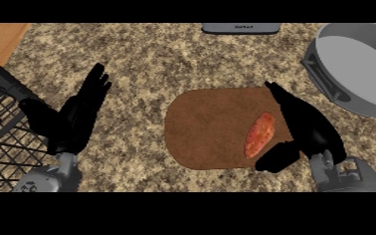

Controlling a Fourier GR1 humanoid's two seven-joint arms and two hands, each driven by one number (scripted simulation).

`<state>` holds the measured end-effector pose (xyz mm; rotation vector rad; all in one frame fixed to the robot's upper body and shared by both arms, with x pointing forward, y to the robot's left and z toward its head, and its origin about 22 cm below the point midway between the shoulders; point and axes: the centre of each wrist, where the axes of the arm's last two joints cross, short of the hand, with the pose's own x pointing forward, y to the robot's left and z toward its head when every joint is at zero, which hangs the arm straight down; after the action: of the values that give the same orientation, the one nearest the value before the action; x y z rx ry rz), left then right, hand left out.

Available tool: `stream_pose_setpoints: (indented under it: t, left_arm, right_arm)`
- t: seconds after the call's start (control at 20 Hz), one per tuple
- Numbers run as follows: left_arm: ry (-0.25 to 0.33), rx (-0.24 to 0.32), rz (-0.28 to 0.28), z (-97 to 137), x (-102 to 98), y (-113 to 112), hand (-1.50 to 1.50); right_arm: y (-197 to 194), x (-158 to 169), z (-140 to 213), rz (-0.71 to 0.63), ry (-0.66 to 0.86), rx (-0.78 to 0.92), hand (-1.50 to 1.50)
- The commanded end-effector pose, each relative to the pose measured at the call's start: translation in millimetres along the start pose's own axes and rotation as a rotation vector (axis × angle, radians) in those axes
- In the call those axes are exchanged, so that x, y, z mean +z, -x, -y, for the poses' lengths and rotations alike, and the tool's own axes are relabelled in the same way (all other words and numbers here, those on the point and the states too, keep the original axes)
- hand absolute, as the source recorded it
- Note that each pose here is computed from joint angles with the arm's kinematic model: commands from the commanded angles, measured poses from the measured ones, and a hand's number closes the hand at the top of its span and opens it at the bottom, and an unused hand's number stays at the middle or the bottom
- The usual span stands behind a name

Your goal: Pick the sweet potato from the cutting board and place it in the pot

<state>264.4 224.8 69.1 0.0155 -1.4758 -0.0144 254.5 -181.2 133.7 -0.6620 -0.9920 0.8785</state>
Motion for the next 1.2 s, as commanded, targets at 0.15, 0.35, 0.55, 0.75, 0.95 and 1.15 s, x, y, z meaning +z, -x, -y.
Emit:
stream_pose_setpoints:
  t: [0.15,0.35,0.55,0.75,0.95,1.15]
  left_arm:
    - [-0.001,0.006,-0.011,7.4,6.7,14.8,0.00]
    - [0.018,-0.002,0.007,-2.5,11.1,-3.4,0.00]
    - [0.002,0.010,-0.019,-6.1,-6.6,7.3,0.00]
    - [0.015,0.014,-0.009,-2.2,-3.4,0.8,0.00]
    - [-0.005,-0.010,-0.002,-11.7,0.2,11.5,0.00]
    - [0.003,0.000,0.007,3.8,2.5,-3.2,0.00]
  right_arm:
    - [1.0,-18.1,-32.8,-0.105,-0.068,0.105,-1.50]
    - [-5.5,-42.0,-23.1,-0.170,-0.101,0.130,-1.50]
    - [-0.2,-32.2,-56.1,-0.172,-0.111,0.171,-1.50]
    - [3.0,-52.3,-54.6,-0.199,-0.122,0.179,-1.50]
    - [23.4,-33.8,-49.3,-0.182,-0.146,0.191,-1.50]
    - [4.9,-46.6,-55.4,-0.015,-0.102,0.096,1.50]
